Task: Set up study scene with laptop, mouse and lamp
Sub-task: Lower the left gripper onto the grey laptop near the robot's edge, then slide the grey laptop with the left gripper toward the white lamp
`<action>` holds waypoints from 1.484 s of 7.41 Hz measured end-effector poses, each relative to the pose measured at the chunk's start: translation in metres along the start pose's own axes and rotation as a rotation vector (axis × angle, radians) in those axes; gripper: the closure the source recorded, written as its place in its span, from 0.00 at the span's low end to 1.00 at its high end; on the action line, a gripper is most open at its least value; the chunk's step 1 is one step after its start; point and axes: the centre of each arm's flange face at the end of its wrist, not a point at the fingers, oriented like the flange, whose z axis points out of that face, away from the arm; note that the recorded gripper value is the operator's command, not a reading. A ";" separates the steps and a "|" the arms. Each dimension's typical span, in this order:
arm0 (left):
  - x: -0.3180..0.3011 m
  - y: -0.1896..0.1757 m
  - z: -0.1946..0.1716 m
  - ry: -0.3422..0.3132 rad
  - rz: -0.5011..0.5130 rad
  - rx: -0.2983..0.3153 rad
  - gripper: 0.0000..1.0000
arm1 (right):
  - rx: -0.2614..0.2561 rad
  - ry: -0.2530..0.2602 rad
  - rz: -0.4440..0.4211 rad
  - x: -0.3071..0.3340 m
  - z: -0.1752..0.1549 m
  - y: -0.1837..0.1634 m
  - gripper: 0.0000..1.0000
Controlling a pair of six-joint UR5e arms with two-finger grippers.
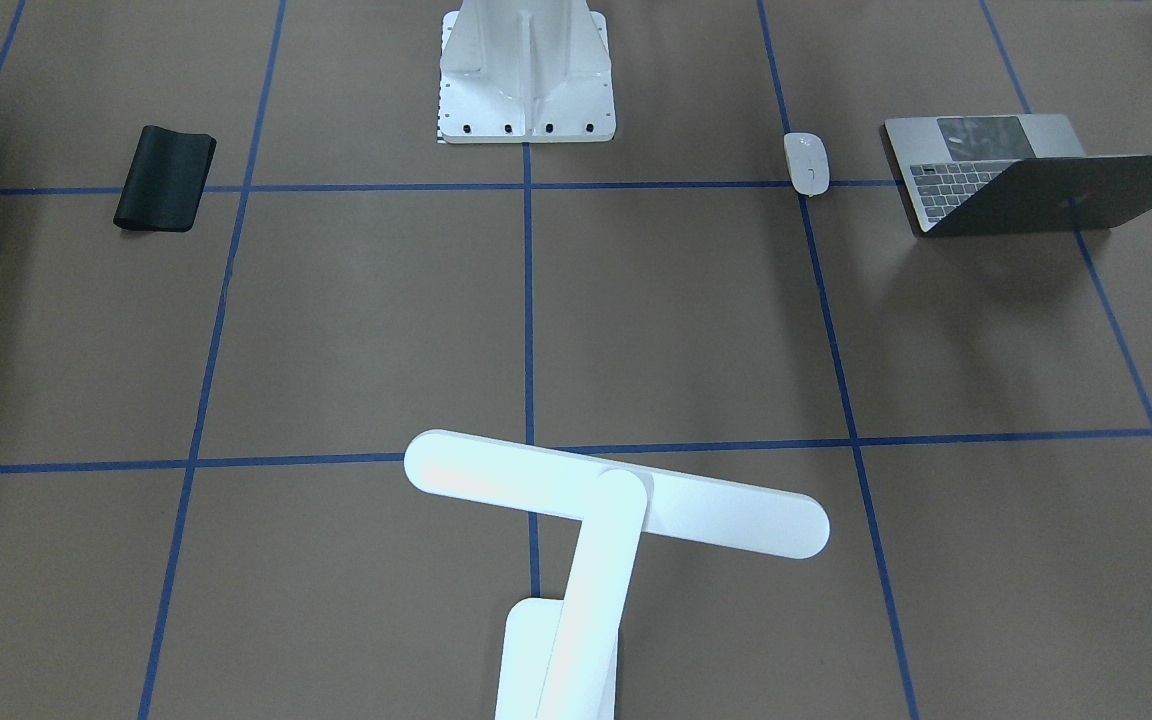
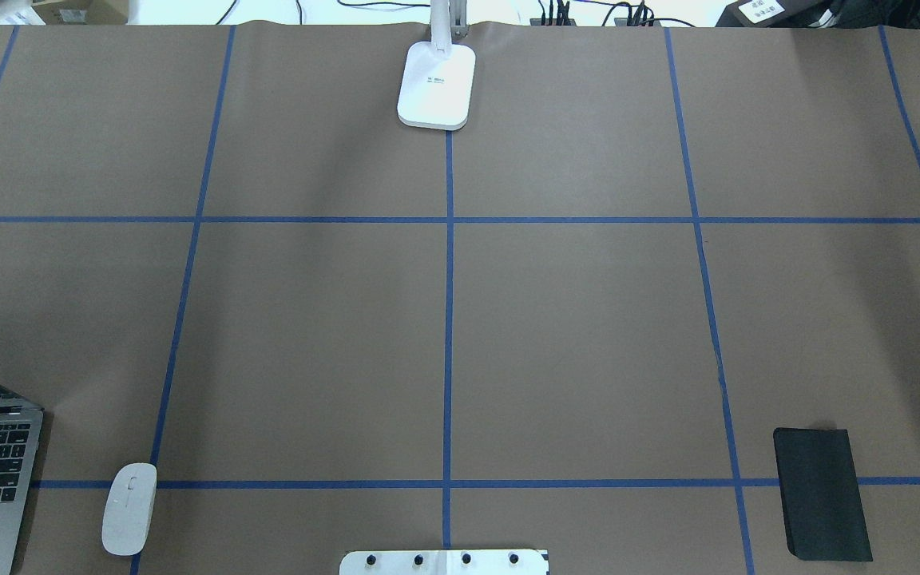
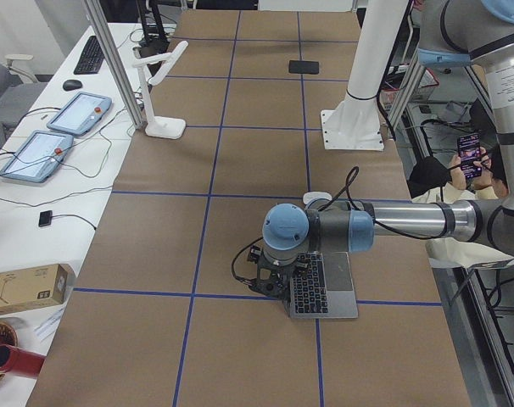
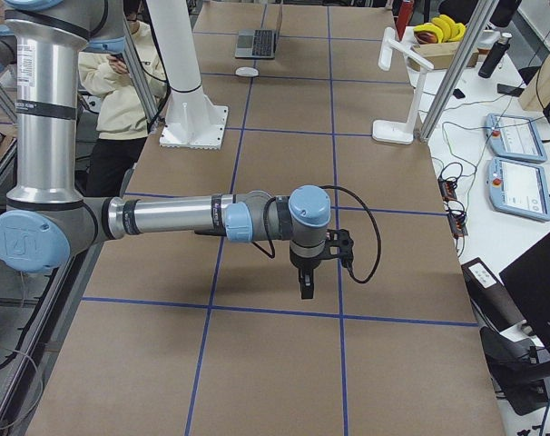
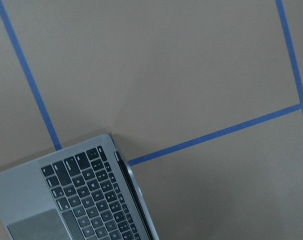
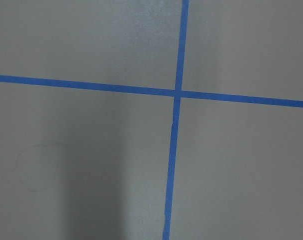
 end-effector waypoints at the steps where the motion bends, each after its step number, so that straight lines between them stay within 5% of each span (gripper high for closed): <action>1: 0.010 0.017 0.013 -0.008 -0.033 -0.011 0.00 | 0.002 -0.003 -0.002 -0.001 -0.001 0.001 0.00; 5: 0.014 0.057 0.057 -0.072 -0.052 -0.034 0.00 | 0.005 -0.022 -0.006 -0.006 -0.004 0.004 0.00; 6: 0.005 0.057 0.063 -0.085 -0.050 -0.033 0.19 | 0.008 -0.024 -0.008 -0.007 -0.005 0.005 0.00; 7: -0.003 0.057 0.067 -0.091 -0.060 -0.033 0.84 | 0.011 -0.026 -0.011 -0.009 -0.007 0.005 0.00; 8: -0.005 0.057 0.069 -0.091 -0.082 -0.033 1.00 | 0.012 -0.027 -0.013 -0.009 -0.008 0.005 0.00; 11: 0.000 0.061 0.068 -0.076 -0.094 -0.043 1.00 | 0.013 -0.026 -0.017 -0.010 -0.008 0.007 0.00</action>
